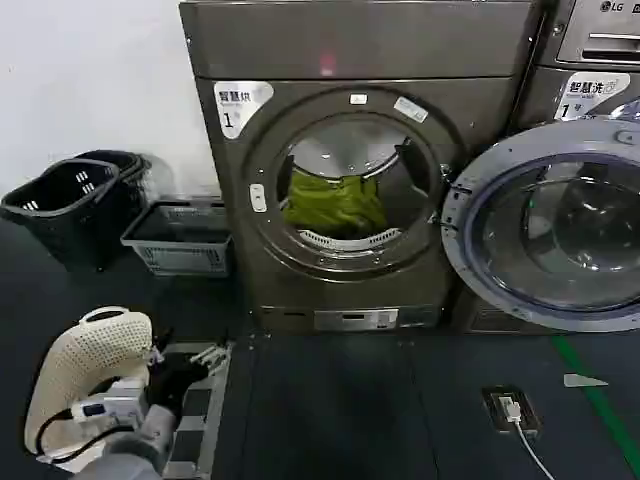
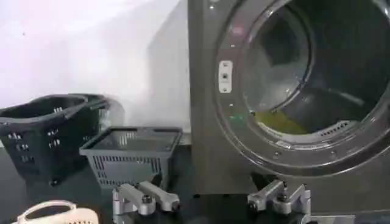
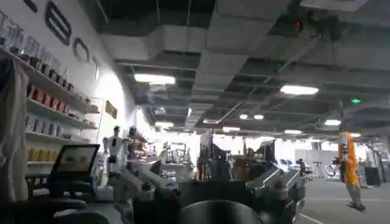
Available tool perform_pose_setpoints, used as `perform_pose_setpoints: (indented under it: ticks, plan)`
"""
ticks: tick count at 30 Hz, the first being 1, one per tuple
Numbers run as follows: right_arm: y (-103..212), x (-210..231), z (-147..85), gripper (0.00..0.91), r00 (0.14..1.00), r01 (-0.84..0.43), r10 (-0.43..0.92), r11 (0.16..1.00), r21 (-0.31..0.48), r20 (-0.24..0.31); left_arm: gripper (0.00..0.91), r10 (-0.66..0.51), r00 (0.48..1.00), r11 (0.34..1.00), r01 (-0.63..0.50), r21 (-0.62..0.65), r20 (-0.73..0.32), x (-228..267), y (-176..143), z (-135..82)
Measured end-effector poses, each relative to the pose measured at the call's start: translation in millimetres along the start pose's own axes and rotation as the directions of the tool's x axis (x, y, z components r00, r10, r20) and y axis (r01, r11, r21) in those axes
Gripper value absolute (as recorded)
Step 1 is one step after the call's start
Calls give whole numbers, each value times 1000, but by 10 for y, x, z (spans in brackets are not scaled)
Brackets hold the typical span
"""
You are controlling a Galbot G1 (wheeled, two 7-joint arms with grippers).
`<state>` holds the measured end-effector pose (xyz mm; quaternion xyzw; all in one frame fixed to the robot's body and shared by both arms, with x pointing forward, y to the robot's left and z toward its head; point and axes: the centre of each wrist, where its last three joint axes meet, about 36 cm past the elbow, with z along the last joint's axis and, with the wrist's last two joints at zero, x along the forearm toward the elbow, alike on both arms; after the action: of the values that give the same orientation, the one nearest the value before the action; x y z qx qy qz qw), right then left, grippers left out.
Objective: Grasp the clothes from the dryer.
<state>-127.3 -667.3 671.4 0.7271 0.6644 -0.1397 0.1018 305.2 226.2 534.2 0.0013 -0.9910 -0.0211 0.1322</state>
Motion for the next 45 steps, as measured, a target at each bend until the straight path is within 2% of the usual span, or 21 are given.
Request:
perform_pose_setpoints:
  ticks: [8, 25, 45]
  plan:
    - [30, -24, 70, 907, 999, -8, 9, 1000, -23, 40, 907, -12, 1000, 1000, 12, -13, -5, 14, 4, 11]
    - [118, -53, 150, 907, 999, -4, 7, 999, -52, 42, 907, -20, 1000, 1000, 20, -23, -2, 14, -4, 6]
    - [51, -59, 180, 907, 999, -23, 25, 998, -65, 38, 907, -15, 1000, 1000, 15, -19, -7, 23, 1, 16]
